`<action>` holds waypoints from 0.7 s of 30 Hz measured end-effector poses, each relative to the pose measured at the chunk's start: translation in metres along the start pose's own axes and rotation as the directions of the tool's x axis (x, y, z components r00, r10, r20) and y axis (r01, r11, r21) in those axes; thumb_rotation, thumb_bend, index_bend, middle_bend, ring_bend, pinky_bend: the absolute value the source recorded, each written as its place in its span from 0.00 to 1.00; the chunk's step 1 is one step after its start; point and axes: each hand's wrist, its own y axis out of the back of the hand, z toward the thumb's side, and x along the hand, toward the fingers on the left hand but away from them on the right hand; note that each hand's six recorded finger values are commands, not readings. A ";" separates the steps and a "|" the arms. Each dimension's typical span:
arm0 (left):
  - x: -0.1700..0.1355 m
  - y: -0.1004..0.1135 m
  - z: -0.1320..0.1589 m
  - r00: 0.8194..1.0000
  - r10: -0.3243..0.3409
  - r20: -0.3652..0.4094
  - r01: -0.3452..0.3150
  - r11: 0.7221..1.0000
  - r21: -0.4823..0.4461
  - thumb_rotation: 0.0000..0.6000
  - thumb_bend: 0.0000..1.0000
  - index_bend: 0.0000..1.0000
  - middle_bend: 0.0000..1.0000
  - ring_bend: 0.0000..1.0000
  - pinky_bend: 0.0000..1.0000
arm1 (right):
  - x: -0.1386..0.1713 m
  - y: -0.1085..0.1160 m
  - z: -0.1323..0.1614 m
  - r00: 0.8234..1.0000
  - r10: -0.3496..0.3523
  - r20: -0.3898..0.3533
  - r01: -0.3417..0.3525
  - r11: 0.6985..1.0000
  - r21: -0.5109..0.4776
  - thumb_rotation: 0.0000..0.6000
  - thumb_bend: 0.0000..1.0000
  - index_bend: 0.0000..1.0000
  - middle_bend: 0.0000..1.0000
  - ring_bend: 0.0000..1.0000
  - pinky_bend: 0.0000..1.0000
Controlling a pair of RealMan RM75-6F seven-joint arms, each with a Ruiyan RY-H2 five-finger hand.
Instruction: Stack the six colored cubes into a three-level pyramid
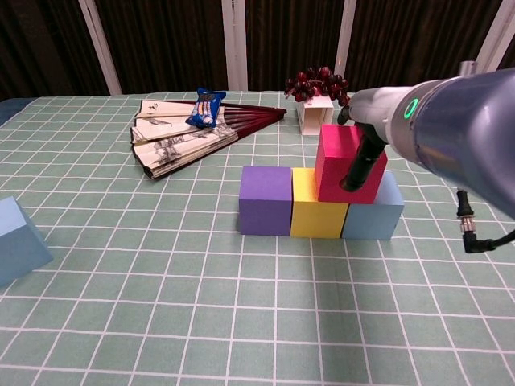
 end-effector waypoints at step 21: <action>-0.002 -0.003 0.001 1.000 -0.002 0.009 0.002 1.000 0.026 1.00 0.11 0.00 0.00 0.01 0.03 | 0.010 0.004 -0.034 0.999 0.029 0.023 -0.030 0.998 0.046 1.00 0.34 0.00 0.00 0.00 0.00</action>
